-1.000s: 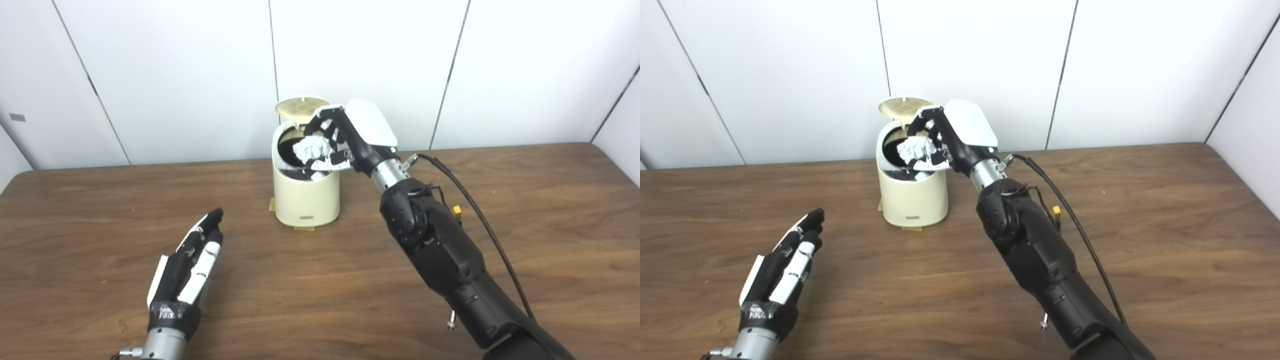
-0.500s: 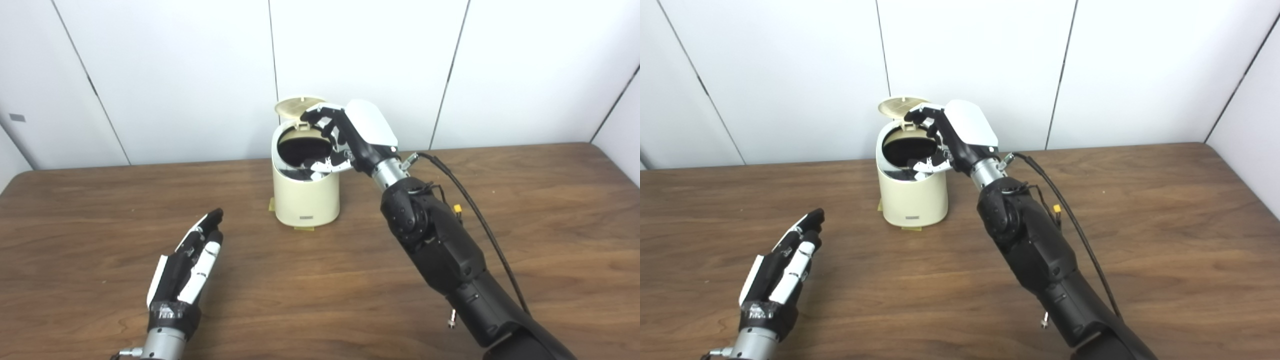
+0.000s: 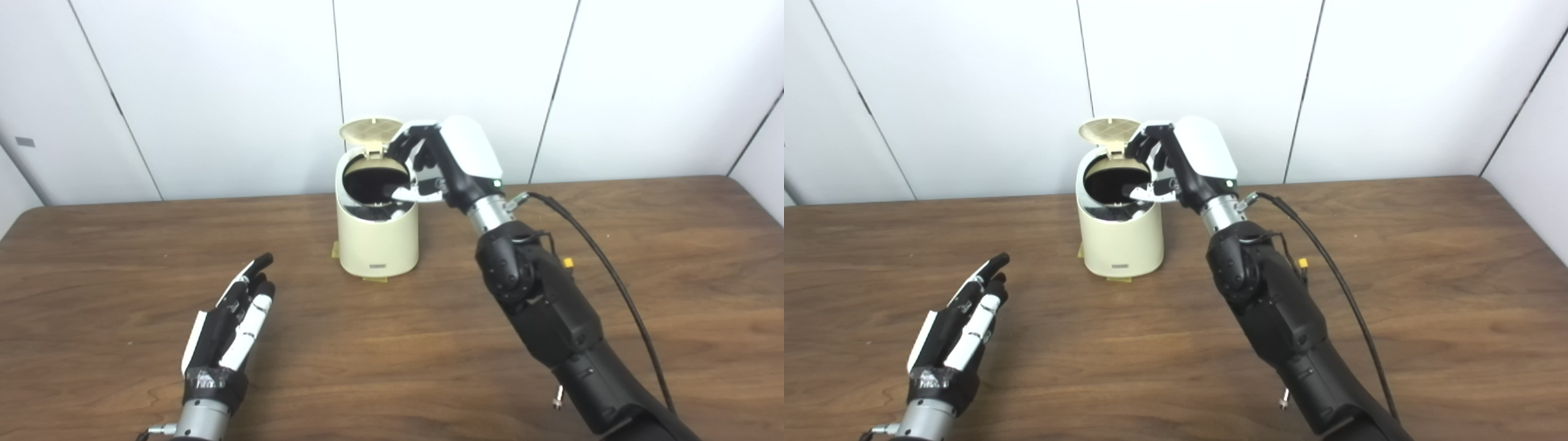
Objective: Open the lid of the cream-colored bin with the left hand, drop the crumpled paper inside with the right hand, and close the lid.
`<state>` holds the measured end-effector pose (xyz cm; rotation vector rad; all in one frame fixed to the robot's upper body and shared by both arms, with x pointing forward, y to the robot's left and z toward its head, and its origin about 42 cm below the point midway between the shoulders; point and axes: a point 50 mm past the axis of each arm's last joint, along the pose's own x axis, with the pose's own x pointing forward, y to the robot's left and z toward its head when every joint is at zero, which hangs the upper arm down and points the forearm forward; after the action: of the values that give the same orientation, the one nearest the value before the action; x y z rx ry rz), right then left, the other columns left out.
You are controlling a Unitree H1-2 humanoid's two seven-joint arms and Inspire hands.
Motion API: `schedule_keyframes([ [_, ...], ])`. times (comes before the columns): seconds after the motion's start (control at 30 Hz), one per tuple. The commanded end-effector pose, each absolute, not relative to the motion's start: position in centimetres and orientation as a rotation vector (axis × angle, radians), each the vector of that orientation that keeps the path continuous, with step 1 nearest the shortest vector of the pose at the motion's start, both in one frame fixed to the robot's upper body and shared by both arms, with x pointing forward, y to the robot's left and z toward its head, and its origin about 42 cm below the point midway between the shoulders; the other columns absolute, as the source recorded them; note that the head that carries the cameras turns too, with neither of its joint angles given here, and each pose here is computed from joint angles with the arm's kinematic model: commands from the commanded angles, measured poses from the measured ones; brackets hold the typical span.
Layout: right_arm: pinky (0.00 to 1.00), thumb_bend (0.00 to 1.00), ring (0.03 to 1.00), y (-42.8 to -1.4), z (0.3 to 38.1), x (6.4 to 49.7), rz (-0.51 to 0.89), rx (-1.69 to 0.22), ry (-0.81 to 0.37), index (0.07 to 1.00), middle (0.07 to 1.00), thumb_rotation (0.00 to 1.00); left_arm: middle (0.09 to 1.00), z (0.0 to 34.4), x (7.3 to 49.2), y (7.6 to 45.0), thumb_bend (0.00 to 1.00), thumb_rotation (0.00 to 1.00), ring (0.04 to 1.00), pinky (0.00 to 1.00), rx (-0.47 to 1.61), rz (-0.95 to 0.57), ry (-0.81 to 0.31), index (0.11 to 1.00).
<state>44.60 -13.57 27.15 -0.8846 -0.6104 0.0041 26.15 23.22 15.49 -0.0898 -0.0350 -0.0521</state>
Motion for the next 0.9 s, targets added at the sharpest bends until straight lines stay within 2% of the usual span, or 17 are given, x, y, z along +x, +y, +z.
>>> schedule_keyframes([
  [0.0,0.30,0.50,0.380,-14.1,30.6,44.8,-0.051,-0.846,-0.720,0.477,0.505,0.00,1.000,16.8,27.1,23.0,0.49,0.54,1.000,1.00,-0.086,-0.062,-0.111,0.917],
  [0.13,0.33,0.50,0.381,-15.1,31.0,44.4,-0.102,-0.781,-0.694,0.490,0.507,0.00,0.997,16.7,27.6,22.8,0.49,0.54,1.000,1.00,-0.090,-0.068,-0.120,0.918],
  [0.27,0.34,0.50,0.381,-16.6,30.7,43.8,-0.148,-0.730,-0.667,0.501,0.502,0.00,0.989,16.3,28.4,22.8,0.48,0.51,1.000,1.00,-0.100,-0.071,-0.122,0.914],
  [0.37,0.31,0.50,0.383,-19.0,29.4,43.5,-0.184,-0.716,-0.626,0.510,0.503,0.00,0.984,16.5,29.7,22.7,0.47,0.52,1.000,1.00,-0.112,-0.053,-0.118,0.922],
  [0.47,0.37,0.50,0.394,-21.5,27.4,42.7,-0.211,-0.700,-0.573,0.495,0.502,0.00,0.977,17.3,31.8,22.7,0.42,0.52,0.993,1.00,-0.151,-0.016,-0.116,0.945],
  [0.53,0.39,0.50,0.404,-22.7,26.0,41.8,-0.222,-0.691,-0.519,0.491,0.496,0.00,0.981,18.0,33.6,22.7,0.40,0.54,0.990,0.99,-0.161,-0.007,-0.120,0.959],
  [0.6,0.36,0.50,0.411,-23.5,24.5,40.7,-0.212,-0.700,-0.447,0.508,0.498,0.00,0.992,19.0,35.7,22.7,0.40,0.59,0.995,0.99,-0.157,-0.007,-0.120,0.976],
  [0.63,0.35,0.50,0.419,-23.7,23.8,40.1,-0.200,-0.687,-0.408,0.525,0.500,0.00,0.996,19.4,36.6,22.7,0.43,0.62,0.998,0.99,-0.151,-0.010,-0.117,0.988],
  [0.67,0.40,0.51,0.416,-23.8,23.0,39.4,-0.179,-0.645,-0.360,0.529,0.497,0.00,0.999,20.0,37.6,22.7,0.45,0.65,0.999,1.00,-0.132,-0.018,-0.112,0.995],
  [0.7,0.44,0.52,0.489,-23.8,22.4,38.8,-0.155,-0.606,-0.317,0.518,0.490,0.00,1.000,20.7,38.5,22.6,0.45,0.70,1.000,1.00,-0.107,-0.023,-0.107,0.998],
  [0.73,0.48,0.52,0.548,-23.8,21.7,38.1,-0.119,-0.572,-0.275,0.508,0.569,0.08,1.000,21.4,39.5,22.5,0.44,0.74,1.000,1.00,-0.087,-0.030,-0.107,0.999],
  [0.77,0.53,0.61,0.622,-23.8,21.2,37.5,-0.077,-0.542,-0.241,0.641,0.664,0.29,1.000,22.1,40.3,22.5,0.43,0.77,1.000,1.00,-0.063,-0.038,-0.110,1.000],
  [0.87,0.73,0.68,0.831,-23.5,19.9,36.1,0.053,-0.413,-0.144,0.850,0.862,0.68,1.000,23.9,42.5,22.2,0.44,0.82,1.000,1.00,-0.006,-0.064,-0.120,1.000],
])
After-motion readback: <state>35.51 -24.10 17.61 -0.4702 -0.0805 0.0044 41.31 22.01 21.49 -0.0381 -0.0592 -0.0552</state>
